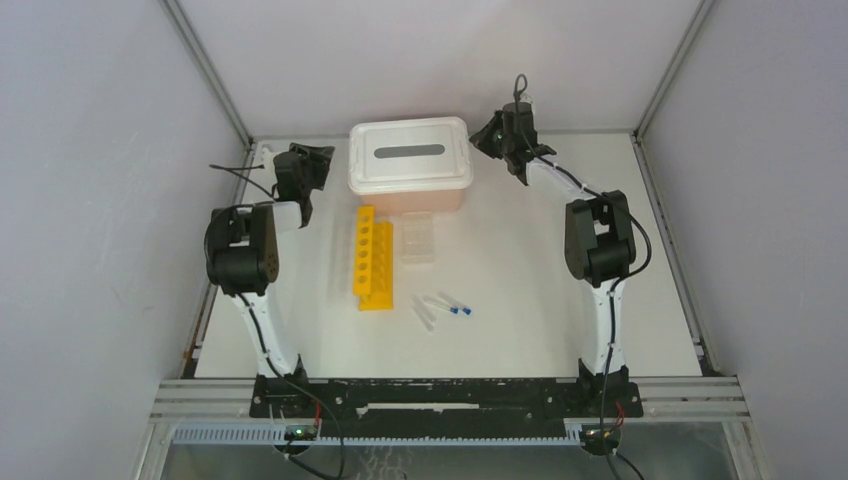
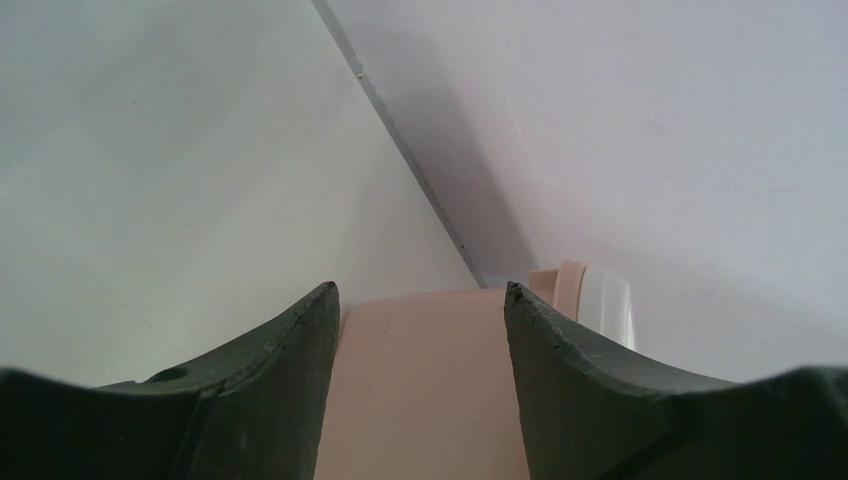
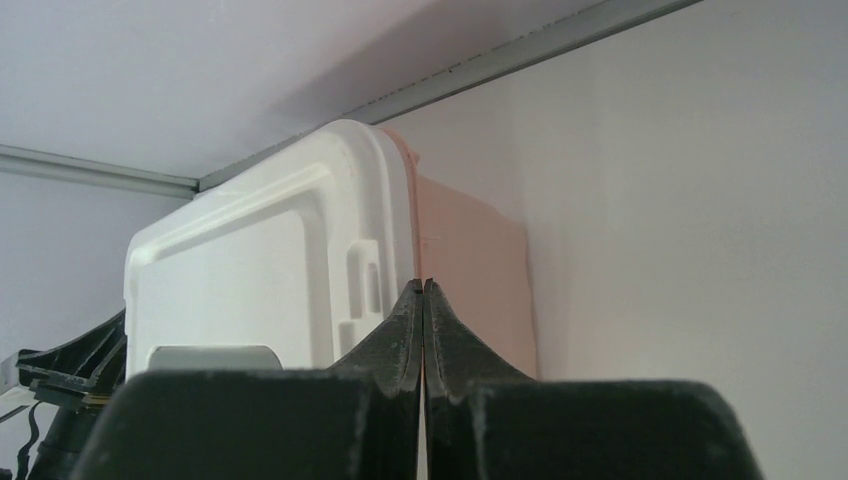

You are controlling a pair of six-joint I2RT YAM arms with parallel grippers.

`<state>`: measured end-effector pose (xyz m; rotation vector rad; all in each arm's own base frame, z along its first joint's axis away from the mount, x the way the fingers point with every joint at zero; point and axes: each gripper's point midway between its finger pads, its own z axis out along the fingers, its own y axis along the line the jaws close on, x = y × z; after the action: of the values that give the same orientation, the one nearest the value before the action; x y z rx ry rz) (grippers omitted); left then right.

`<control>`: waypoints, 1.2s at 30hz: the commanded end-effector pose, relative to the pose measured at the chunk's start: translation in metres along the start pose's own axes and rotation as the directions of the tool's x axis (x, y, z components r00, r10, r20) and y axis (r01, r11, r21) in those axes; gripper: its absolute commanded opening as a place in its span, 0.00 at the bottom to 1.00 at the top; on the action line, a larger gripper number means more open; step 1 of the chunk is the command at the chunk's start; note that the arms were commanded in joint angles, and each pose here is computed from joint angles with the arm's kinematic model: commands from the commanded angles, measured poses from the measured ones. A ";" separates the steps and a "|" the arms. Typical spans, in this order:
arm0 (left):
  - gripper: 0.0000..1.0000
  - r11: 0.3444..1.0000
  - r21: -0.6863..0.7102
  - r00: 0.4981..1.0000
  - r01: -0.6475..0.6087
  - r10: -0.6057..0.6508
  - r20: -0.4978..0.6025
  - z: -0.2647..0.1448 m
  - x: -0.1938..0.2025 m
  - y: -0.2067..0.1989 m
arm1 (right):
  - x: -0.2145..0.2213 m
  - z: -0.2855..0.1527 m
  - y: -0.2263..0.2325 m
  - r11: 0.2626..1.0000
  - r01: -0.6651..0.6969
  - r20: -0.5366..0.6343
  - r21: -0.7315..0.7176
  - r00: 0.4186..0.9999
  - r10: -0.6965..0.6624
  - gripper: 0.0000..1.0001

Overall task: Organize the chemistry lab equipment
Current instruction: Close the lid of the storage box.

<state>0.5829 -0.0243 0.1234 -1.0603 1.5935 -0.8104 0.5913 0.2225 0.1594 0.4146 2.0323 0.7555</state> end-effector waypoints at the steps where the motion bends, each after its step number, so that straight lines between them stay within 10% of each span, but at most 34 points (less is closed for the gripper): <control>1: 0.65 0.996 0.055 0.998 -0.064 0.063 0.021 -0.010 -0.009 -0.024 | -0.002 0.002 0.025 0.999 0.033 0.008 -0.041 0.999 -0.033 0.02; 17: 0.66 0.988 0.036 0.987 -0.153 0.151 0.047 -0.015 -0.016 -0.027 | -0.012 -0.006 0.031 0.998 0.069 0.062 -0.013 0.996 -0.069 0.03; 28: 0.74 0.953 0.245 0.984 -0.178 0.175 0.034 -0.029 -0.023 -0.070 | -0.041 -0.029 0.009 0.996 0.032 0.096 -0.083 0.995 -0.024 0.55; 36: 0.73 0.887 0.431 0.977 -0.166 0.206 -0.048 -0.041 -0.005 -0.101 | -0.039 -0.035 0.018 0.989 0.027 0.078 -0.145 0.997 -0.016 0.57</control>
<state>0.5774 -0.0394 0.1848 -0.7364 1.5450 -0.9074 0.5846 0.1858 0.1357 0.4281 2.0505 0.7474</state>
